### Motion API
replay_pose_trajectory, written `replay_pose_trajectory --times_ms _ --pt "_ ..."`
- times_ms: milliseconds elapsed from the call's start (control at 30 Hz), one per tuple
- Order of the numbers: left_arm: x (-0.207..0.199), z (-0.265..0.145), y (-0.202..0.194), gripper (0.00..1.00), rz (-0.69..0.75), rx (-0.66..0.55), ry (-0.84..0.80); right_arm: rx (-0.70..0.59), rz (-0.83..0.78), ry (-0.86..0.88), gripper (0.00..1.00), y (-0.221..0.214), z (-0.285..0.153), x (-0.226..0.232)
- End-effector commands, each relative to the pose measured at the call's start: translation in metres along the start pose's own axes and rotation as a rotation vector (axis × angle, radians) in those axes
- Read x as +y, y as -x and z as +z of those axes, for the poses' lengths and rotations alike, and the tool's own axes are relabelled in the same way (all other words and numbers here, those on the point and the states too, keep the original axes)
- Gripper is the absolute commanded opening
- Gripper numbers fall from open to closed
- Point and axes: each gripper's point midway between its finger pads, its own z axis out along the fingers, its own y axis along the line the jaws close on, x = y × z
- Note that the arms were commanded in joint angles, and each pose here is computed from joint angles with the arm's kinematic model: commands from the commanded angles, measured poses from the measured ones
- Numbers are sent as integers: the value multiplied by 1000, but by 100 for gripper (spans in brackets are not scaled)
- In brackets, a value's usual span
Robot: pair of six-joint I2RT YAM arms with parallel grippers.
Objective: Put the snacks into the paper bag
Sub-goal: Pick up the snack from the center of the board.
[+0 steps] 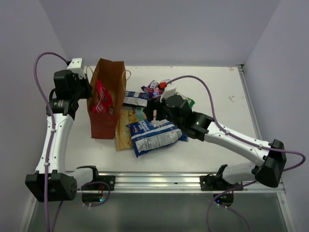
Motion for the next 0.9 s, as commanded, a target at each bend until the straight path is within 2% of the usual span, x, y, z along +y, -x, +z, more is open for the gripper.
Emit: replay_pose_trajectory --times_ms 0,133,300,367,633,733,867 --pt "-3 -16 48 0 59 -111 24 24 -71 -42 78 -28 -4 -21" --pt "-19 -24 61 0 107 -112 34 59 -90 -58 83 -60 -5 -36" --pt "-35 -34 76 0 137 -139 19 54 -86 -42 84 -75 -4 -40" --pt "-43 -30 68 0 150 -119 -14 70 -94 -32 84 -83 -4 -39" --pt "-68 15 -10 0 216 76 -89 79 -105 3 84 -94 3 -27" --pt "-75 17 -13 0 231 90 -92 82 -114 12 85 -97 4 -20" --pt "-87 7 4 0 218 44 -134 80 -165 13 88 -102 7 -3"
